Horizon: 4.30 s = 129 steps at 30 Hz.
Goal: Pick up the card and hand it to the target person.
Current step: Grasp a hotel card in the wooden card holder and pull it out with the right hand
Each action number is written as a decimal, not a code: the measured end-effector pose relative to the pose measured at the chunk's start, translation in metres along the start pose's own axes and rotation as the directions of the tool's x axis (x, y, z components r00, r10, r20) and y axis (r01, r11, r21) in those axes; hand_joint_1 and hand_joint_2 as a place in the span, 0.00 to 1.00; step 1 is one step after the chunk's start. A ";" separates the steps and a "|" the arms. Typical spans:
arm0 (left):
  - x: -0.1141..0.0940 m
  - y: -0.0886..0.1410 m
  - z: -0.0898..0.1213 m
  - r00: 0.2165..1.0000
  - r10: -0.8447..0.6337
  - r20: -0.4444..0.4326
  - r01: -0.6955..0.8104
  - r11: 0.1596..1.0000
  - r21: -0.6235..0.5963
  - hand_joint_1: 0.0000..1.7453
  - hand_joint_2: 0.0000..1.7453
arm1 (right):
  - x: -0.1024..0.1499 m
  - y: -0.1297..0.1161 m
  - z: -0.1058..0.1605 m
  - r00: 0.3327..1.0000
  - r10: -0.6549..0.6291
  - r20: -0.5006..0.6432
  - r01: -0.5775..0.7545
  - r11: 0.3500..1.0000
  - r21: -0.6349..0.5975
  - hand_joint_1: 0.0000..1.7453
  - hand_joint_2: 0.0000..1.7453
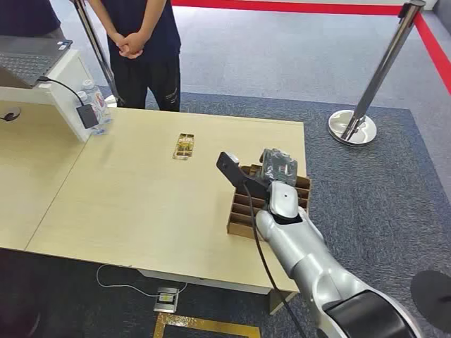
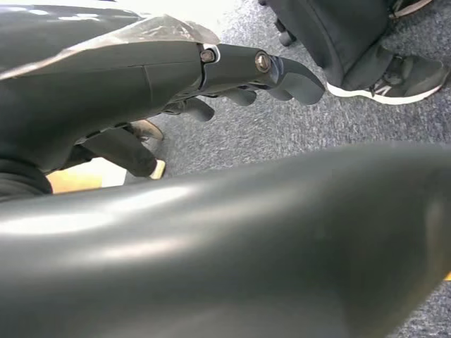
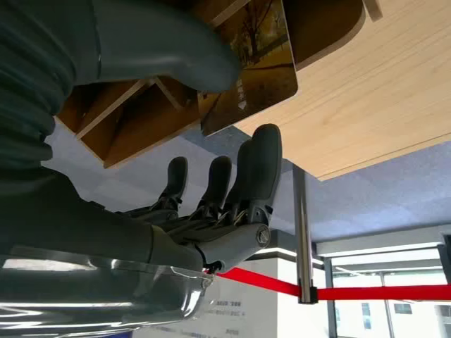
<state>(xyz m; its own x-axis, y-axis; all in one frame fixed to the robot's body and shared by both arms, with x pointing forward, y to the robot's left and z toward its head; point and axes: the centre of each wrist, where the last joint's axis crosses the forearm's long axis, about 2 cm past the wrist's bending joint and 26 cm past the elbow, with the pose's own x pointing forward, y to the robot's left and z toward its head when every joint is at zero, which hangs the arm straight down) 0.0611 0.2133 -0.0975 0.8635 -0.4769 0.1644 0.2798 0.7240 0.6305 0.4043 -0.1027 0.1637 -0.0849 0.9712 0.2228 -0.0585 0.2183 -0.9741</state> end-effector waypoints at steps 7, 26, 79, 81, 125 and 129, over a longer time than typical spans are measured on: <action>0.000 0.000 0.000 1.000 0.001 -0.001 -0.001 1.000 0.003 0.00 0.00 | -0.001 0.000 0.000 1.000 -0.008 -0.002 0.008 1.000 0.002 0.53 1.00; -0.001 0.000 0.000 1.000 0.004 0.025 -0.004 1.000 0.001 0.00 0.00 | -0.005 0.005 0.001 1.000 -0.019 -0.005 0.019 1.000 0.021 0.55 1.00; -0.002 0.001 -0.001 1.000 0.002 0.014 -0.001 1.000 -0.009 0.00 0.00 | 0.015 0.008 0.006 0.996 -0.043 0.077 0.039 0.998 0.049 0.59 1.00; -0.002 0.001 -0.001 1.000 0.001 0.015 -0.001 1.000 -0.008 0.00 0.00 | 0.015 0.008 0.006 0.996 -0.044 0.079 0.040 0.998 0.047 0.59 1.00; -0.002 0.001 -0.001 1.000 0.002 0.025 -0.002 1.000 0.002 0.00 0.00 | 0.030 -0.021 -0.005 0.969 -0.139 0.205 0.139 0.990 0.014 1.00 1.00; -0.002 0.001 -0.001 1.000 0.004 0.020 -0.004 1.000 0.004 0.00 0.00 | 0.036 -0.034 -0.008 0.952 -0.181 0.245 0.183 0.983 0.013 1.00 1.00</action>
<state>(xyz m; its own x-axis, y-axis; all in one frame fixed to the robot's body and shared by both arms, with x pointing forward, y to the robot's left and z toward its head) 0.0605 0.2152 -0.0978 0.8561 -0.4836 0.1824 0.2744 0.7242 0.6327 0.4108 -0.0744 0.2045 -0.3144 0.8621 0.3974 -0.0862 0.3910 -0.9164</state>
